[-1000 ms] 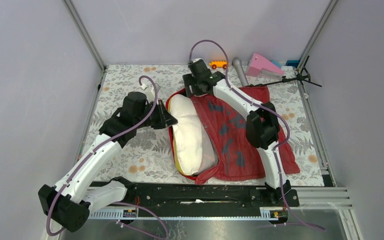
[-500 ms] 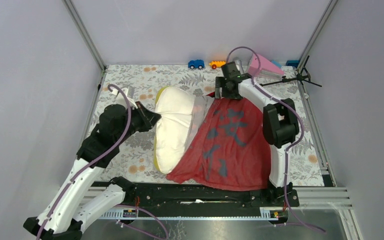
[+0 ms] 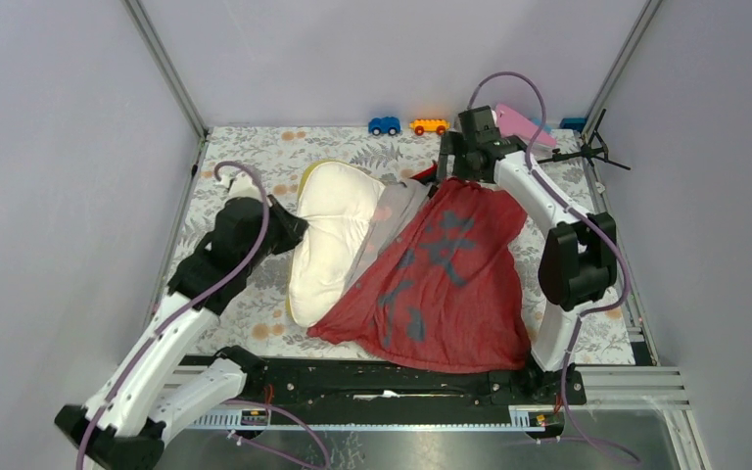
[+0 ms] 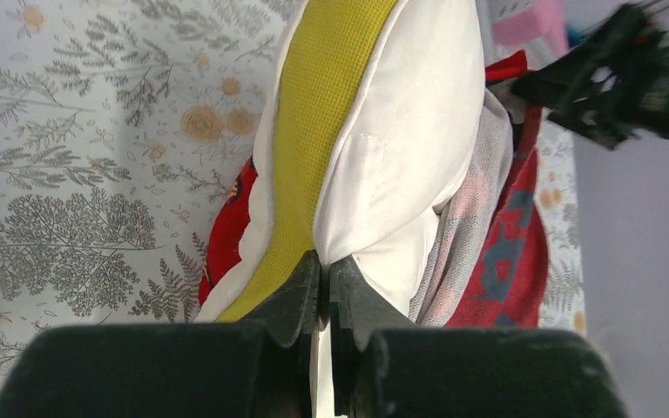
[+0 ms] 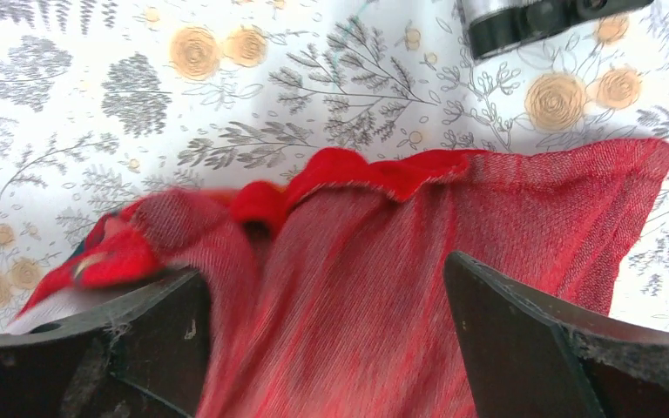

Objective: Remove the pillowcase from the pillow

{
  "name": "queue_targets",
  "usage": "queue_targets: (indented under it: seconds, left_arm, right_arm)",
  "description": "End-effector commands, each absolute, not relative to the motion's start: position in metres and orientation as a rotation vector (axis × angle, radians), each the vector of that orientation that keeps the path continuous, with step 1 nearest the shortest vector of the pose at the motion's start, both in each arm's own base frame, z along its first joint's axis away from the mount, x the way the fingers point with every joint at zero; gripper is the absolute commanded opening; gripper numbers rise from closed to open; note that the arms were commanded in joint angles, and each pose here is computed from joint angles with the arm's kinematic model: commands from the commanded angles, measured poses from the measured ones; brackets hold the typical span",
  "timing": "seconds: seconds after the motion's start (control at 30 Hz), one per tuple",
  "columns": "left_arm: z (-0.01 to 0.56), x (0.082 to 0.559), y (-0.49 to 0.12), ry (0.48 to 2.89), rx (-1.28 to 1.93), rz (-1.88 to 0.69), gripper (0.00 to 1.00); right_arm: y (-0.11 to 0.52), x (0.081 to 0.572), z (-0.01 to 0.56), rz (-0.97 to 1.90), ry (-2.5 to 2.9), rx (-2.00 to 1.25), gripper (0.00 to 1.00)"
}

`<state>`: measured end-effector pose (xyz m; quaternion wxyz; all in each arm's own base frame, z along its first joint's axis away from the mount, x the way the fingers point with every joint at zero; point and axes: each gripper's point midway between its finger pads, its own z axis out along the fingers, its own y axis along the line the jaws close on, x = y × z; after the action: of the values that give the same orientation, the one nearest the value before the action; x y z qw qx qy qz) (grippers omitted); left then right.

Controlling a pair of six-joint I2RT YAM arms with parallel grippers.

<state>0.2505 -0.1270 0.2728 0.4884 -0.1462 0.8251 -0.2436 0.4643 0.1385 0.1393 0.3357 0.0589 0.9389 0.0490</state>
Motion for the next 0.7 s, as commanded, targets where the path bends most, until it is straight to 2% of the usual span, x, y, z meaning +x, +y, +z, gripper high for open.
queue_targets:
  seconds: [0.0, 0.23, 0.4, 0.53, 0.67]
  left_arm:
    - [0.287, 0.274, -0.149, 1.959, -0.356, -0.691, 0.0]
    - [0.252, 0.286, -0.156, 2.041, -0.35, -0.645, 0.0]
    - [0.249, 0.289, -0.156, 2.045, -0.344, -0.634, 0.0]
    - [0.263, 0.291, -0.14, 2.012, -0.359, -0.548, 0.0]
    - [0.274, 0.29, -0.112, 2.009, -0.391, -0.367, 0.0]
  right_arm:
    - [0.173, 0.442, 0.213, 0.099, 2.293, -0.004, 1.0]
    - [0.272, 0.372, 0.242, 0.288, 2.226, -0.29, 1.0]
    - [0.336, 0.317, 0.221, 0.383, 2.245, -0.438, 1.0]
    - [0.354, 0.29, 0.189, 0.383, 2.285, -0.492, 1.0]
    - [0.333, 0.275, 0.14, 0.279, 2.372, -0.51, 1.0]
